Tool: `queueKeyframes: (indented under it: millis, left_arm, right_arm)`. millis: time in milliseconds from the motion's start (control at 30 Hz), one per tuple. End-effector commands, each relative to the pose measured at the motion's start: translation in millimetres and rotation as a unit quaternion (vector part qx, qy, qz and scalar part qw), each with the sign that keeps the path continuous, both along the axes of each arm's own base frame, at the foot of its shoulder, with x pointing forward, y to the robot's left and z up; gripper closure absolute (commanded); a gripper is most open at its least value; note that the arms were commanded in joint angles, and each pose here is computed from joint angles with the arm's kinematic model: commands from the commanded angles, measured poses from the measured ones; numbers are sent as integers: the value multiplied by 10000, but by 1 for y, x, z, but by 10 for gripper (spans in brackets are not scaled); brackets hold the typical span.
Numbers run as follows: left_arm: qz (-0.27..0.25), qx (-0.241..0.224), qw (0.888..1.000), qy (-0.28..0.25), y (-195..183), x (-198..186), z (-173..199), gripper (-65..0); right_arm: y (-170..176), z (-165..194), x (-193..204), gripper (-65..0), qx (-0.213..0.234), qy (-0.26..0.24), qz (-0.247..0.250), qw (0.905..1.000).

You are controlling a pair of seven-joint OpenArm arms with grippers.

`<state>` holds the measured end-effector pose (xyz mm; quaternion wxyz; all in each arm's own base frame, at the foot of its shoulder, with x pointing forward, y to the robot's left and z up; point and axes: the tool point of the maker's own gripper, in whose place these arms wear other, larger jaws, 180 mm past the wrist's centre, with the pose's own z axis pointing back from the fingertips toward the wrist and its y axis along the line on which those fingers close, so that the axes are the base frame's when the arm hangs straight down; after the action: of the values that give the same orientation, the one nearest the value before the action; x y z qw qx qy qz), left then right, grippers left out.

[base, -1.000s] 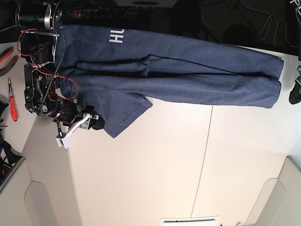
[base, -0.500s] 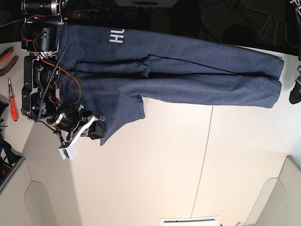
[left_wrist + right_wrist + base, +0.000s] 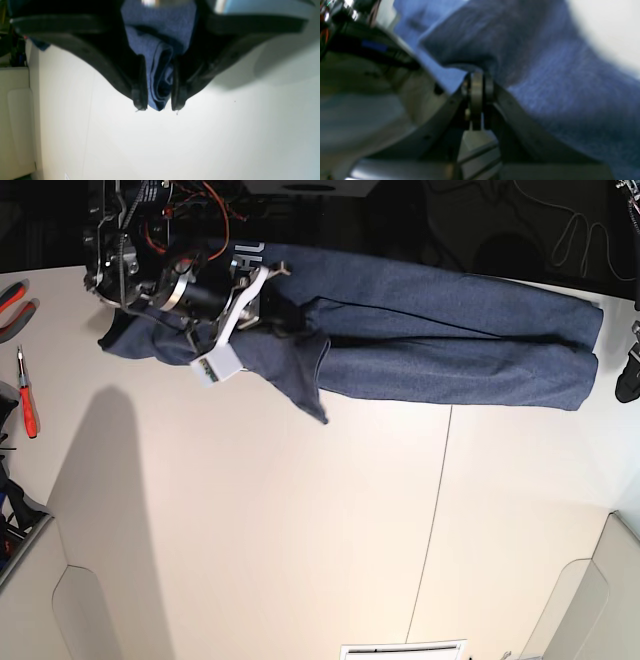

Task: Layout the t-shirt on the table in an organized manner, then fold the t-shirt properly
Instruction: 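Grasp the sleeve with the right gripper and fold it onto the shirt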

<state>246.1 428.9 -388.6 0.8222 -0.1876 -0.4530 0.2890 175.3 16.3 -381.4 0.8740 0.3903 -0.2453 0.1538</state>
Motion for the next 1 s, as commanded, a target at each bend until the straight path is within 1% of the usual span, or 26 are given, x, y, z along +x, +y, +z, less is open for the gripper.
queueKeyframes:
  millis: [0, 133, 267, 300, 333, 367, 400, 433, 533, 600, 667, 733, 767, 867, 933, 967]
  left_arm:
    - [5, 179, 9994, -280, 12, 9, 22, -198]
    - [4, 180, 9995, -276, 12, 8, 22, -198]
    - [5, 178, 9994, -281, 12, 9, 22, -198]
    - [5, 179, 9994, -280, 12, 9, 22, -198]
    - [5, 178, 9994, -281, 12, 9, 22, -199]
    - [8, 175, 9994, -289, 12, 9, 22, -198]
    - [11, 172, 9994, -306, 12, 10, 23, -199]
    - [11, 172, 9994, -308, 12, 10, 23, -199]
    - [18, 163, 9993, -325, 12, 10, 24, -199]
    - [15, 163, 9994, -319, 12, 10, 24, -199]
    - [13, 163, 9994, -314, 12, 10, 23, -199]
    - [0, 157, 9994, -296, 12, 9, 23, -199]
    - [-12, 151, 9995, -282, 11, 9, 22, -198]
    - [-41, 174, 9996, -218, 11, 8, 20, -199]
    - [-108, 255, 9996, -61, 10, 5, 15, -202]
    - [-149, 336, 9993, 59, 11, 3, 11, -227]
  right_arm:
    - [6, 9, -1, 0, 190, -109, -10, 9998]
    - [10, 1, -22, 0, 208, 149, 49, 9997]
    - [4, -7, -24, 0, -77, 157, 89, 9998]
    - [4, -7, -24, -49, -92, 148, 90, 9998]
    - [4, -7, -23, -156, -82, 127, 83, 9999]
    - [5, -5, -20, -247, -56, 79, 61, 9999]
    - [5, -4, -17, -296, -36, 31, 38, 10000]
    - [5, -2, -13, -299, -16, -32, 20, 10000]
    - [11, 16, 1, -284, 326, -211, -15, 9992]
    - [19, 31, 4, -228, 500, -339, 14, 9982]
    - [25, 43, 4, -142, 524, -453, 68, 9976]
    - [25, 51, 3, -20, 419, -605, 57, 9973]
    - [22, 51, 3, 0, 286, -662, 59, 9974]
    - [11, 38, 0, 0, -222, -644, 44, 9977]
    - [5, 28, -3, 0, -501, -611, 10, 9969]
    - [1, 23, -4, 0, -634, -598, -23, 9962]
